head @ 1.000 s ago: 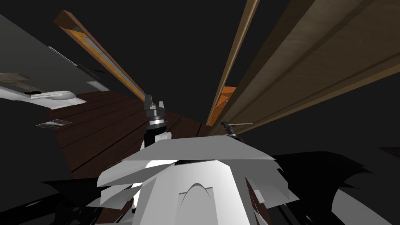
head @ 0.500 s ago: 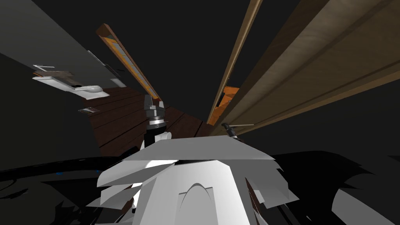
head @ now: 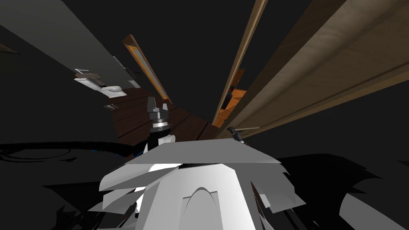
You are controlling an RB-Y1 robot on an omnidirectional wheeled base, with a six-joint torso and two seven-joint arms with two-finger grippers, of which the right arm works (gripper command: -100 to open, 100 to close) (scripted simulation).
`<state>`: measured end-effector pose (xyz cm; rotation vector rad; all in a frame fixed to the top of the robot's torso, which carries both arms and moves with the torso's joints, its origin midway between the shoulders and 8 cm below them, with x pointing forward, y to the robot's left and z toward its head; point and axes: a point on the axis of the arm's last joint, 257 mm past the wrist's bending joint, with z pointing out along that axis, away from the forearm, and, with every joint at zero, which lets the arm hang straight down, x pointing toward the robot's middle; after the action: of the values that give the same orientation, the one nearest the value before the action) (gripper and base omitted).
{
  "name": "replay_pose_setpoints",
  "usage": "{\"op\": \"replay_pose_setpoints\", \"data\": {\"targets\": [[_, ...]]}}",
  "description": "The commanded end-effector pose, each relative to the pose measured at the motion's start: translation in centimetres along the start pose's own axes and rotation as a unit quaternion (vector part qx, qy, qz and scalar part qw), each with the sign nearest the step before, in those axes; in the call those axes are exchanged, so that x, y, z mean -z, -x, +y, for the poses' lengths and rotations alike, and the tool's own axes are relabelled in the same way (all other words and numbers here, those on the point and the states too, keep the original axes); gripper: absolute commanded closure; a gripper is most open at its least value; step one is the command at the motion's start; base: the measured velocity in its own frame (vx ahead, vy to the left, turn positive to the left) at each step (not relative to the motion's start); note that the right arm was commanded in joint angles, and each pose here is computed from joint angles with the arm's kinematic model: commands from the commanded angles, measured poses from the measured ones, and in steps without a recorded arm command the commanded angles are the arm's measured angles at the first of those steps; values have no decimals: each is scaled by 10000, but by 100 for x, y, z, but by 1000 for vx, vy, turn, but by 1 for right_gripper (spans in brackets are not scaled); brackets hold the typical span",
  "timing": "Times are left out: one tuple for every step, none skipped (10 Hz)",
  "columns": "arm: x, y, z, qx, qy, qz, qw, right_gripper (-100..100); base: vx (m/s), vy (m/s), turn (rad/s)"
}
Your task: Pull the door open
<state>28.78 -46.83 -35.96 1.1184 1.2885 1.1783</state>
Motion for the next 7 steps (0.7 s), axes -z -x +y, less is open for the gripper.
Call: {"op": "replay_pose_setpoints", "data": {"targets": [[39,13,4,8,5,19,10000,100,-164,-27,174],[48,16,5,10,6,24,10000,100,-222,-71,187],[80,27,9,17,10,40,10000,100,-205,-62,189],[104,35,12,22,12,52,10000,100,-225,-94,171],[129,43,15,27,15,65,10000,100,-217,-106,171],[154,51,19,32,18,78,10000,100,-204,-71,164],[179,60,23,37,20,91,9999,100,-203,-33,157]]}}
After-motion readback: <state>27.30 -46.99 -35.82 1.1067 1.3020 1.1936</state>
